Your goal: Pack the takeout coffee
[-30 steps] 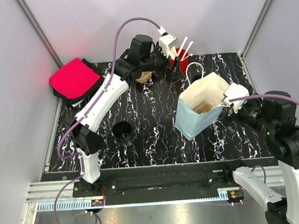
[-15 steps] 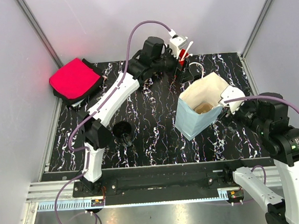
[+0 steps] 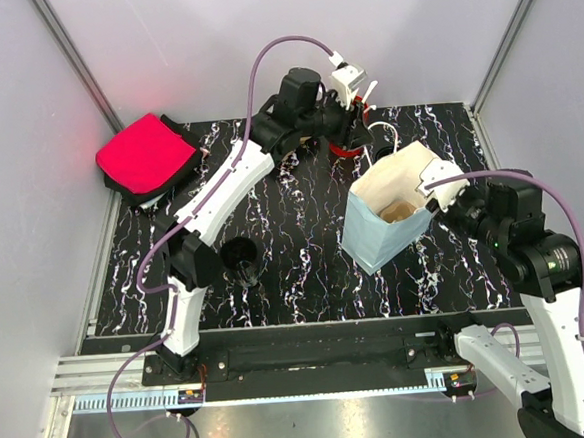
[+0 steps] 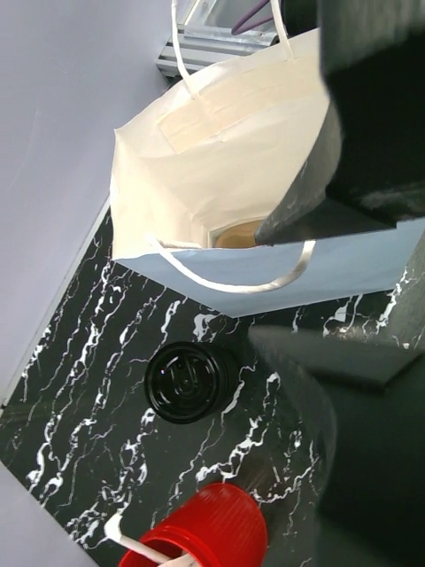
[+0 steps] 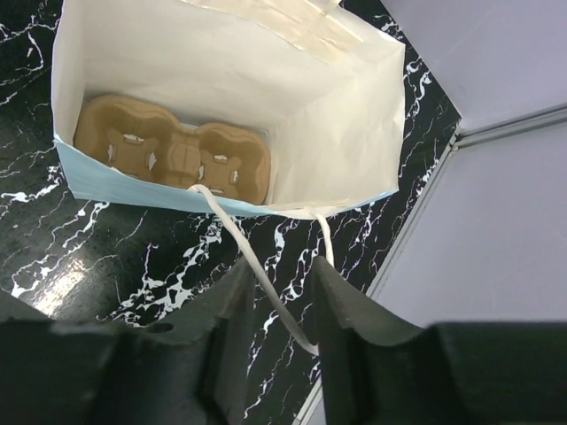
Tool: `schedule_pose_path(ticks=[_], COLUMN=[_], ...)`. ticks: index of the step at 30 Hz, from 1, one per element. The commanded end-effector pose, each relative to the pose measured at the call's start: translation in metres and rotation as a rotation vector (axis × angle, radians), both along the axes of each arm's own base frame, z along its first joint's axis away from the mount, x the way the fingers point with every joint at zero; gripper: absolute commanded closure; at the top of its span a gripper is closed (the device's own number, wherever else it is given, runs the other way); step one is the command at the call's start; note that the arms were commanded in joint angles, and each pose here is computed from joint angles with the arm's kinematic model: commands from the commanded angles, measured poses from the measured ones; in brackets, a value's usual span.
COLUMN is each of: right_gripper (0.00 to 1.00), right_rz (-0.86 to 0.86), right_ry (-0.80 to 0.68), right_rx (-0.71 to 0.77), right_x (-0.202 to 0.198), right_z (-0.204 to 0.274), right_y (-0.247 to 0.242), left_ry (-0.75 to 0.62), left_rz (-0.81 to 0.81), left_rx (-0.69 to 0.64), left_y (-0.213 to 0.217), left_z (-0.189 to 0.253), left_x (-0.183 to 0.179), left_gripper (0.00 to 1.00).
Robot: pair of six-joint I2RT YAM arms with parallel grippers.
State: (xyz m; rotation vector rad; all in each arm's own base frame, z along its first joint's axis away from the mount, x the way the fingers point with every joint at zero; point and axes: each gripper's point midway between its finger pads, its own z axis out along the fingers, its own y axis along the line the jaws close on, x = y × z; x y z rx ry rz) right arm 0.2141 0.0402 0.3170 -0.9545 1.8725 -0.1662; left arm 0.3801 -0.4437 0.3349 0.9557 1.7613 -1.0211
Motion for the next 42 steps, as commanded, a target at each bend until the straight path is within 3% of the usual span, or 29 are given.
schedule_pose_path(ticks=[1,9,18,30,42], right_gripper=[0.66,0.91,0.94,0.97,1.00], right_rz=[0.003,0.035,0.098,0.197,0.214], right_ry=[-0.062,-0.070,-0.065,-0.029,-0.069], right_rx=[0.017,0.071,0.161,0.264,0.254], right_x=[0.010,0.010,0.018,0.042,0.102], right_z=[0.015,0.027,0.046,0.059,0.050], right_y=[0.003,0.014,0.035,0.070,0.137], left_ry=[-0.090,-0.101,-0.180,-0.289,-0.295], left_rz=[-0.002,0.017,0.130,0.375,0.533], left_rx=[-0.081,-0.086,-0.021,0.084,0.116], left_y=[-0.006,-0.004,0.030,0.120,0.189], left_z=[0.038,0.044,0.060,0.085,0.081], left_x=[0.004,0.006,0.007,0.011,0.041], left_gripper=[0.61,1.00,1.00,1.00,1.00])
